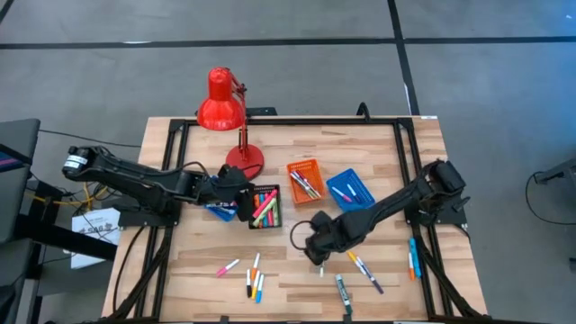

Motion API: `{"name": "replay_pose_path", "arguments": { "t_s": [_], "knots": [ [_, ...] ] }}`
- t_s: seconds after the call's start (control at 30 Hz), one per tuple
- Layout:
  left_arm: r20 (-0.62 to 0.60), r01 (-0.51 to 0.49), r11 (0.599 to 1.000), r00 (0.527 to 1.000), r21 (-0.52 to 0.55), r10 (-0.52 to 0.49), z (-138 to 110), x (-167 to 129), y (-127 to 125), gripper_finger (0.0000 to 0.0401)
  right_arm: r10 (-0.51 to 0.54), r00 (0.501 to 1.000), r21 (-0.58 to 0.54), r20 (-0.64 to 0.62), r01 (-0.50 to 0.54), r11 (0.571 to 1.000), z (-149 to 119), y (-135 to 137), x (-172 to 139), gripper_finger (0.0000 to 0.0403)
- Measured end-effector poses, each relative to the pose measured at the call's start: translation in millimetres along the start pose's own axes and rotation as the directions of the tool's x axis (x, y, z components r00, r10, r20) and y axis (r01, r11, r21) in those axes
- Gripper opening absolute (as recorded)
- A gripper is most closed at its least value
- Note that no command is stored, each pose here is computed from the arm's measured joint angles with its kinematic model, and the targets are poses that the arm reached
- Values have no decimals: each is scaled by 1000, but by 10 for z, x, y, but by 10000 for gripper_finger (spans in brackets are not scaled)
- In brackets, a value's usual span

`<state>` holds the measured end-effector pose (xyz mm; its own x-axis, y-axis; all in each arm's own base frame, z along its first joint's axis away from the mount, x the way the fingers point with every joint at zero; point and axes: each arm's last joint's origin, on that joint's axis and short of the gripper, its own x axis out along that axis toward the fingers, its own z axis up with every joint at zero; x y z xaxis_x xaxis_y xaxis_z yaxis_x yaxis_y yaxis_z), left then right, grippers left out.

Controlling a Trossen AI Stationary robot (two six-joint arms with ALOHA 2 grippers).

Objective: Pick & Place Markers
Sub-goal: Put the right small white and yellow highlighter pen into the right blue basket

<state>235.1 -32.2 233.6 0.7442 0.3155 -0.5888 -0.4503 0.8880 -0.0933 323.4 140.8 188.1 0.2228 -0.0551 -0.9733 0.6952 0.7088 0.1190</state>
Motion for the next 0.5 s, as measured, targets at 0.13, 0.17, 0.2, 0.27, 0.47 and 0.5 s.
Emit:
{"name": "replay_pose_path", "arguments": {
  "t_s": [0.13, 0.17, 0.2, 0.27, 0.47, 0.5],
  "knots": [
    [-4, -13, 999, 1000, 32, 14, -19, 29, 30, 121, -43, 998, 80, -42, 46, 996, -121, 44, 201, 144],
    [-4, -15, 999, 1000, 42, 15, -13, 24, 41, 121, -23, 999, 94, -42, 27, 995, -123, 81, 238, 144],
    [7, -14, 999, 1000, 48, 13, 0, 20, 43, 121, -10, 999, 110, -52, 16, 994, -123, 106, 271, 144],
    [29, -8, 999, 1000, 45, 7, 33, 24, 43, 121, -39, 996, 122, -84, 49, 991, -140, 87, 335, 142],
    [38, -2, 999, 999, 43, 0, 43, 4, 49, 121, -126, 982, 144, -142, 147, 979, -161, 15, 423, 136],
    [42, -1, 999, 999, 41, -1, 47, 4, 48, 121, -134, 980, 140, -149, 155, 978, -159, 1, 403, 136]
  ]
}}
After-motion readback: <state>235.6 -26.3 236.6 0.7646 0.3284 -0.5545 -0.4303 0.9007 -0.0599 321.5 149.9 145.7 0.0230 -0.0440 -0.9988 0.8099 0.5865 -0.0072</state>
